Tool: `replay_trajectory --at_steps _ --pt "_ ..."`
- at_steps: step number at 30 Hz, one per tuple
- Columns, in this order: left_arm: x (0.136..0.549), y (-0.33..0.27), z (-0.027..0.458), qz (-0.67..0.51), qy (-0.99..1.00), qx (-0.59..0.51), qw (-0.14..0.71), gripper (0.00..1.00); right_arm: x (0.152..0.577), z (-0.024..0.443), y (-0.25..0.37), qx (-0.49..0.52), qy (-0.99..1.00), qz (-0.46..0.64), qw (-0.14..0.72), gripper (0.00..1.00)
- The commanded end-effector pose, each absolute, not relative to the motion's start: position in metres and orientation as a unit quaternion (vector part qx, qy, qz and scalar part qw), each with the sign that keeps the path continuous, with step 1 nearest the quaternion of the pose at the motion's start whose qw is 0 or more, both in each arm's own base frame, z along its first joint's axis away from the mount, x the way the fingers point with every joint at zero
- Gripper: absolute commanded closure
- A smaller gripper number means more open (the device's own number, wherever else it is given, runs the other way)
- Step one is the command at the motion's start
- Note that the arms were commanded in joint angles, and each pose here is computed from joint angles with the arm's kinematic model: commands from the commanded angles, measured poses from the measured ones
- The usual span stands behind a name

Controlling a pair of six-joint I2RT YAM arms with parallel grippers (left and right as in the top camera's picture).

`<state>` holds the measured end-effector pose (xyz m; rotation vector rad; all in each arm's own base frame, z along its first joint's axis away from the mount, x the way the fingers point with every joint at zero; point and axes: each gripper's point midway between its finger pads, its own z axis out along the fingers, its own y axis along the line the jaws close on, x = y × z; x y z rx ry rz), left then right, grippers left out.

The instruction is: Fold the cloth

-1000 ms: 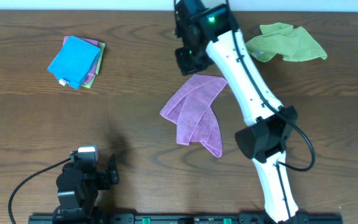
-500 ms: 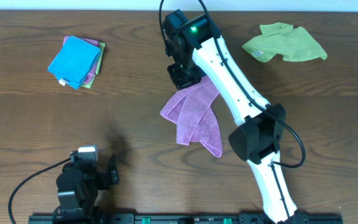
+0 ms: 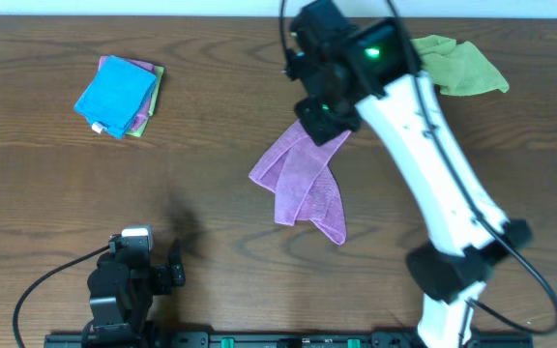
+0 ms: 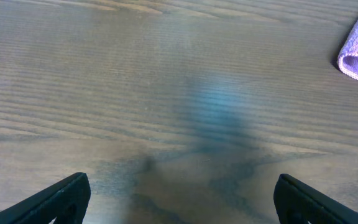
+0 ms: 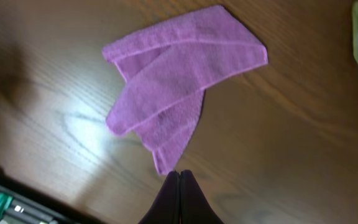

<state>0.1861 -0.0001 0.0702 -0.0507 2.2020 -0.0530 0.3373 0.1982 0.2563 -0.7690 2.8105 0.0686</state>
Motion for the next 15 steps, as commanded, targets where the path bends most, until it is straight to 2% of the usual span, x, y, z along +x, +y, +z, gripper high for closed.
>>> replay_trajectory --at_steps 1,8,15 --pt "0.184 0.000 0.064 -0.021 0.896 -0.024 0.443 0.05 0.325 0.266 0.180 -0.259 0.958 0.049 0.116 0.99" --pt "0.184 0.000 0.064 -0.021 0.896 -0.024 0.443 0.05 0.275 0.260 0.150 -0.250 0.952 0.073 0.159 0.98" --pt "0.184 0.000 0.063 -0.021 0.896 -0.024 0.443 0.04 0.230 0.192 0.185 -0.258 0.950 0.163 0.069 0.98"
